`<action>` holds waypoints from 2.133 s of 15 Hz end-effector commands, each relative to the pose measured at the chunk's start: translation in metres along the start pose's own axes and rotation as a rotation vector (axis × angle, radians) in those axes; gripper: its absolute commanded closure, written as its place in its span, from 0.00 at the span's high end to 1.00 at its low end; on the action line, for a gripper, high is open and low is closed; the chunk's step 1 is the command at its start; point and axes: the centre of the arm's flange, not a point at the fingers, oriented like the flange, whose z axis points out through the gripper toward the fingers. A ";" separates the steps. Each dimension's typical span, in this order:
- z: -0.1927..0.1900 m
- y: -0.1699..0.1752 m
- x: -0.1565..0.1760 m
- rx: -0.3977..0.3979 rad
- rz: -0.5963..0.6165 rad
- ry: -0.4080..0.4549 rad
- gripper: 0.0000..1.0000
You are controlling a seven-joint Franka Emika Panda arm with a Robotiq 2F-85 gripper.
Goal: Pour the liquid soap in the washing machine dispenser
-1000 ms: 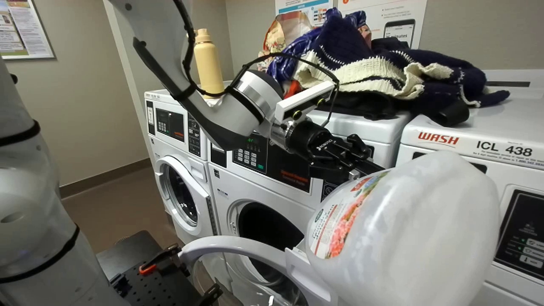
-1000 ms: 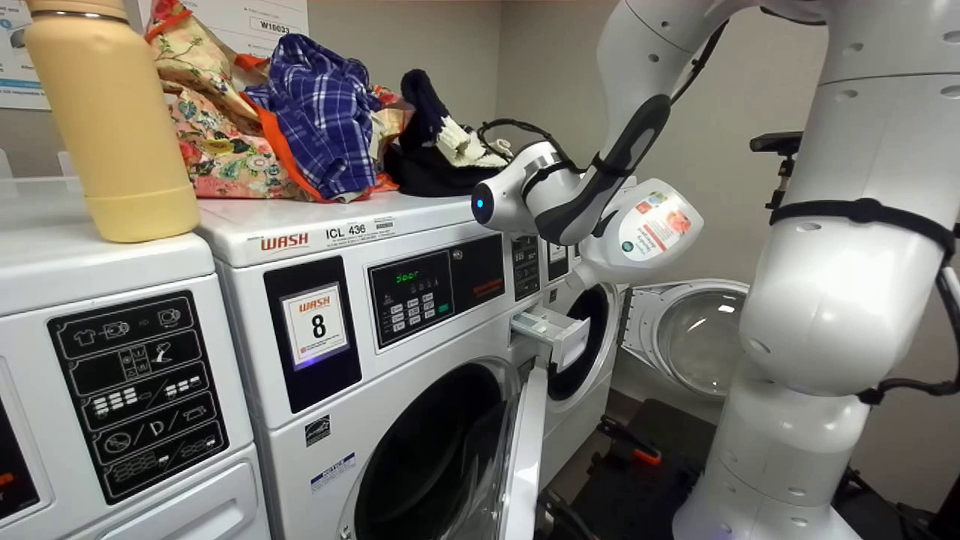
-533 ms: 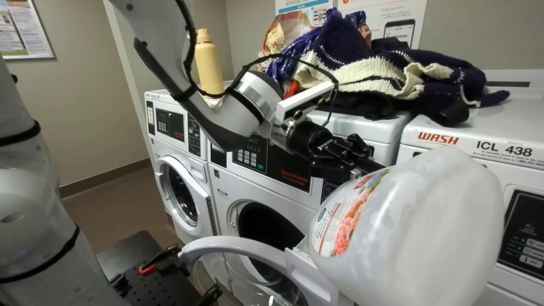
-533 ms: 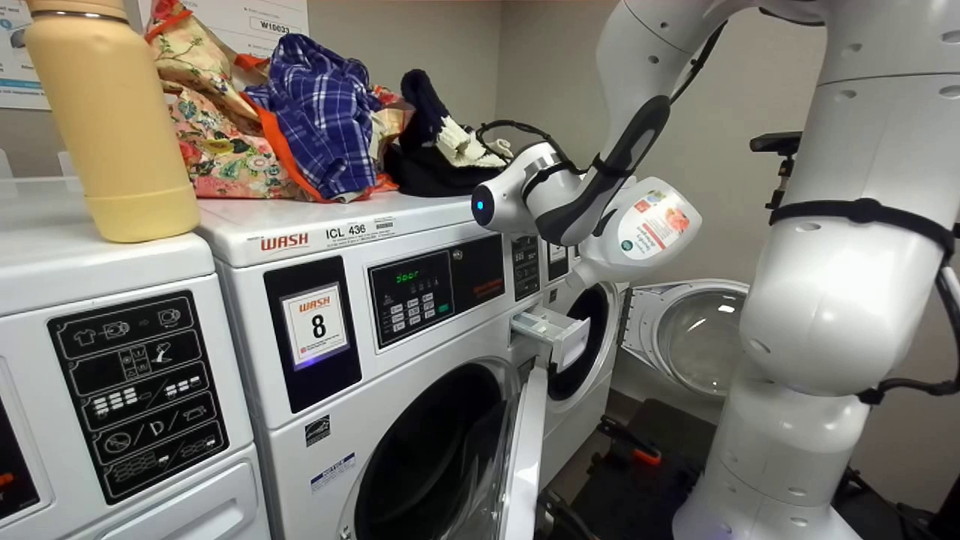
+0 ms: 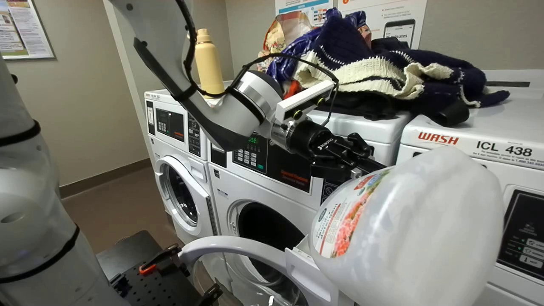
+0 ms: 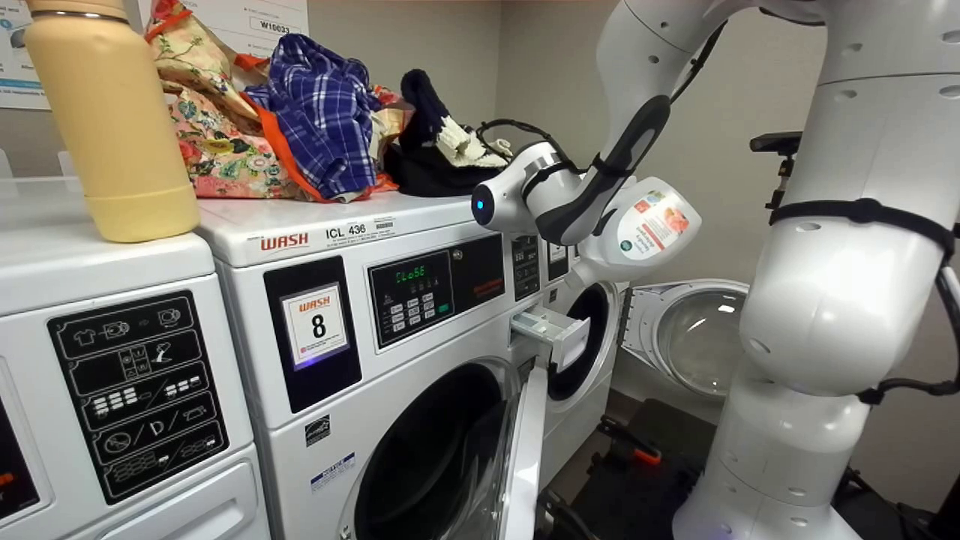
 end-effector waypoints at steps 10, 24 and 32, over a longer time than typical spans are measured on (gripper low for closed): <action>-0.015 0.004 -0.073 -0.036 0.301 0.067 0.06; -0.078 -0.001 -0.187 -0.096 0.804 0.444 0.06; -0.143 0.008 -0.270 -0.225 1.087 0.741 0.06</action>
